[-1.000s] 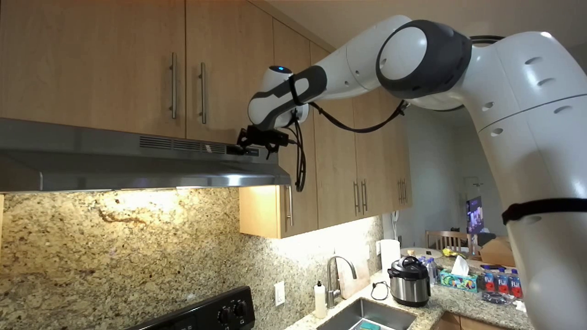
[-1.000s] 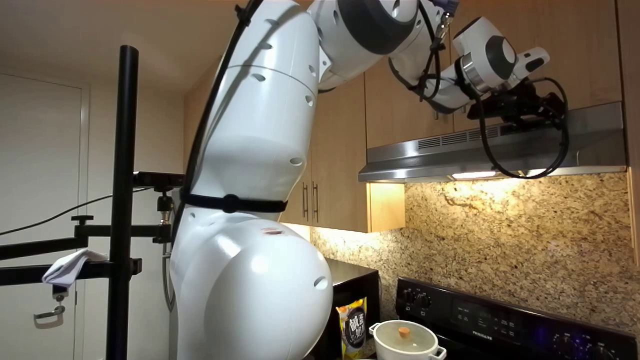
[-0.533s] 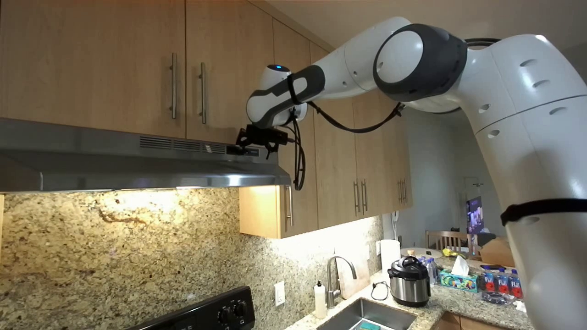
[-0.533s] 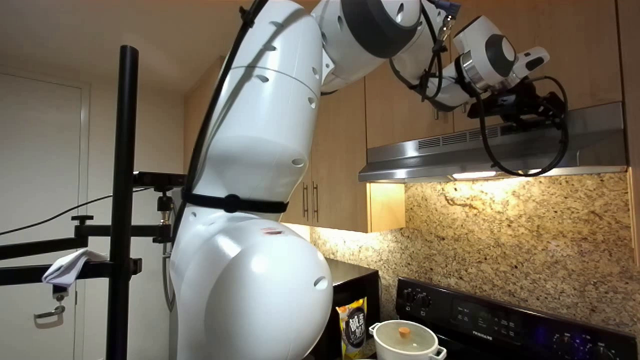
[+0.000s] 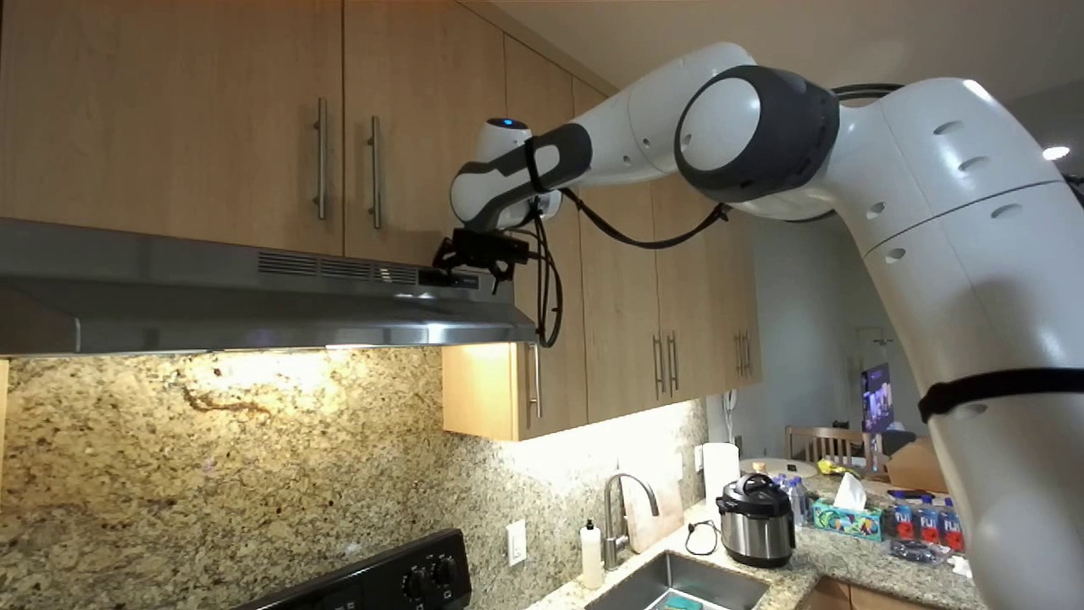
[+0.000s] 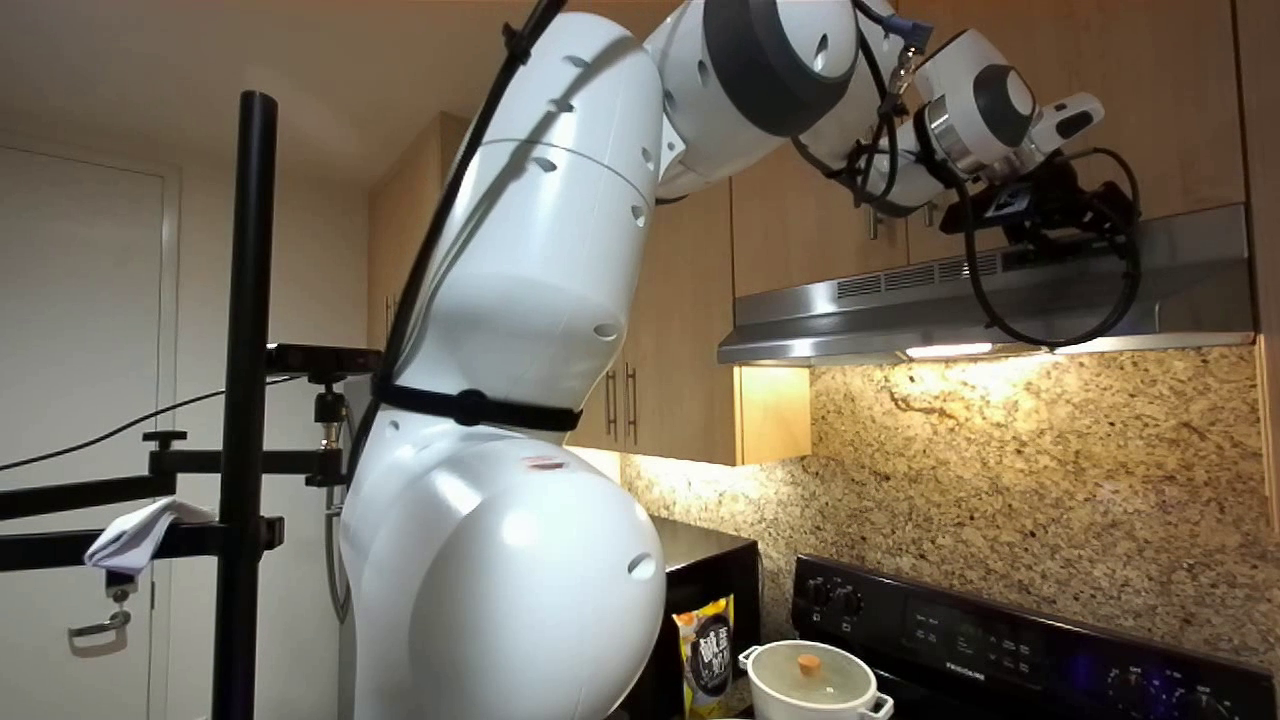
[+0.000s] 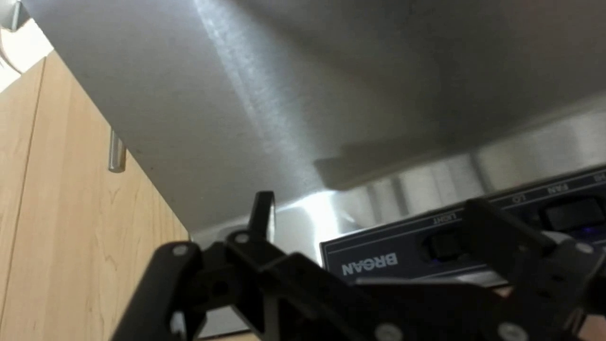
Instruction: Turn off the stove light
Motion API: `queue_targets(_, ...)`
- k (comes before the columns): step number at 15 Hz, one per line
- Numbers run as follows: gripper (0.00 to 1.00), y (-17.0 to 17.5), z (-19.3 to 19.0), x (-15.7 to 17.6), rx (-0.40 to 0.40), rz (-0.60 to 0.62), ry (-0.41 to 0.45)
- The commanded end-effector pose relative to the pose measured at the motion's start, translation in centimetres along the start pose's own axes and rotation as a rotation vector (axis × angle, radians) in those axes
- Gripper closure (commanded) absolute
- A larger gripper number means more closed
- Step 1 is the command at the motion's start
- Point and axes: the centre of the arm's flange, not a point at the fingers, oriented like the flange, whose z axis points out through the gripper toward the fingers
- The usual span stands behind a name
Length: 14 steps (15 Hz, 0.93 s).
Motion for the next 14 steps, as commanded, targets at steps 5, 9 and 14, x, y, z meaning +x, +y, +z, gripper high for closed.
queue_targets(5, 0.00, 0.2, 2.0, 2.7, -0.041, 0.075, 0.006)
queue_targets(9, 0.00, 0.8, 1.9, 3.1, -0.060, 0.089, -0.010)
queue_targets(14, 0.00, 0.0, 0.6, 1.7, -0.030, 0.074, -0.004)
